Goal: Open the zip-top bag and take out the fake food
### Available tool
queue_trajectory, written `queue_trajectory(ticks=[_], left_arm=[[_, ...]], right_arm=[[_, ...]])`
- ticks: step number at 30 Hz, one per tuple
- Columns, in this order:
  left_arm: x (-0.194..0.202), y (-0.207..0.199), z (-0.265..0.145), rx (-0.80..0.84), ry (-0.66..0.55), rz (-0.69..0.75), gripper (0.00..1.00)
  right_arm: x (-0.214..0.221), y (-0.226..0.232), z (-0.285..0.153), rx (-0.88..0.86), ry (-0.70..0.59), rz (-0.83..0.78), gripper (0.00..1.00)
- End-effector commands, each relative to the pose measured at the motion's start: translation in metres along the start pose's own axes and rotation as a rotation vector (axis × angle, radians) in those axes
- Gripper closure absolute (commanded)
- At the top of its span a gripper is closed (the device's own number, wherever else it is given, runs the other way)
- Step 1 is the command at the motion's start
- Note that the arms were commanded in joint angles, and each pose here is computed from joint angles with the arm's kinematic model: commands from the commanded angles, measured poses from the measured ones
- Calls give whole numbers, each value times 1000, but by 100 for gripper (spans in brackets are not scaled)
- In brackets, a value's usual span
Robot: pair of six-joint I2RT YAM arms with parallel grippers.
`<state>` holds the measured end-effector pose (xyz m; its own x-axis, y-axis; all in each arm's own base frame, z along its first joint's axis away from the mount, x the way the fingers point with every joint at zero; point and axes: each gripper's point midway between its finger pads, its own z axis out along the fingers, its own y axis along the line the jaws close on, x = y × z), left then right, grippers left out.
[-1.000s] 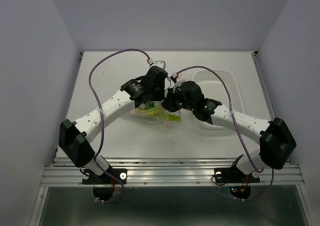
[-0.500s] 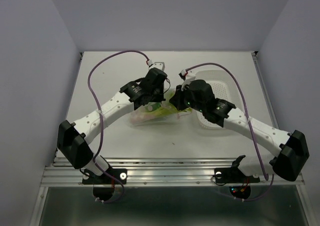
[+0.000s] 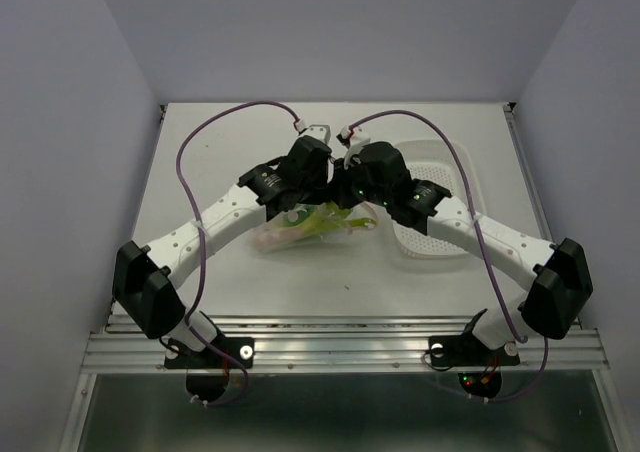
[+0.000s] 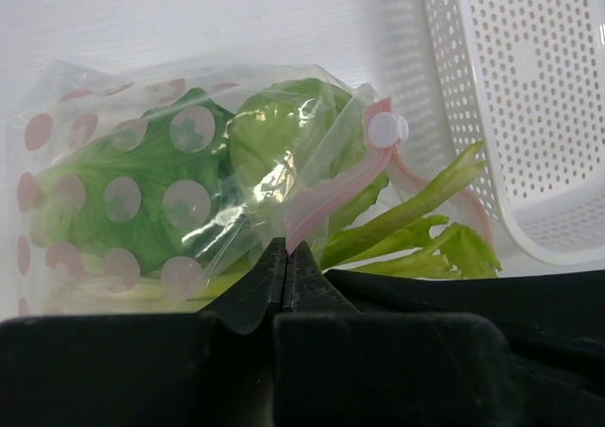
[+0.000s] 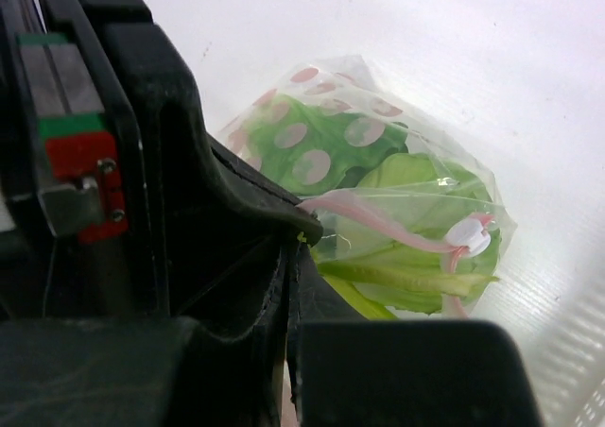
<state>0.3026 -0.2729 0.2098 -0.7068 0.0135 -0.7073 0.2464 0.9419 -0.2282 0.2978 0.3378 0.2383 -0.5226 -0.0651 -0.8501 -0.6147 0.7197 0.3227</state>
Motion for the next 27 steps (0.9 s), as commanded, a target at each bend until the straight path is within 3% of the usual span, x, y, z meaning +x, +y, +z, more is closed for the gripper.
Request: queue_trajectory(ticks=[1, 10, 27], left_arm=[[-18, -21, -25, 129, -80, -7, 100], [0, -2, -21, 61, -54, 12, 100], [12, 14, -8, -18, -42, 8, 100]], right_arm=[[-78, 24, -8, -39, -204, -23, 99], [-104, -17, -55, 212, -339, 7, 99], [-155, -69, -152, 472, -526, -33, 99]])
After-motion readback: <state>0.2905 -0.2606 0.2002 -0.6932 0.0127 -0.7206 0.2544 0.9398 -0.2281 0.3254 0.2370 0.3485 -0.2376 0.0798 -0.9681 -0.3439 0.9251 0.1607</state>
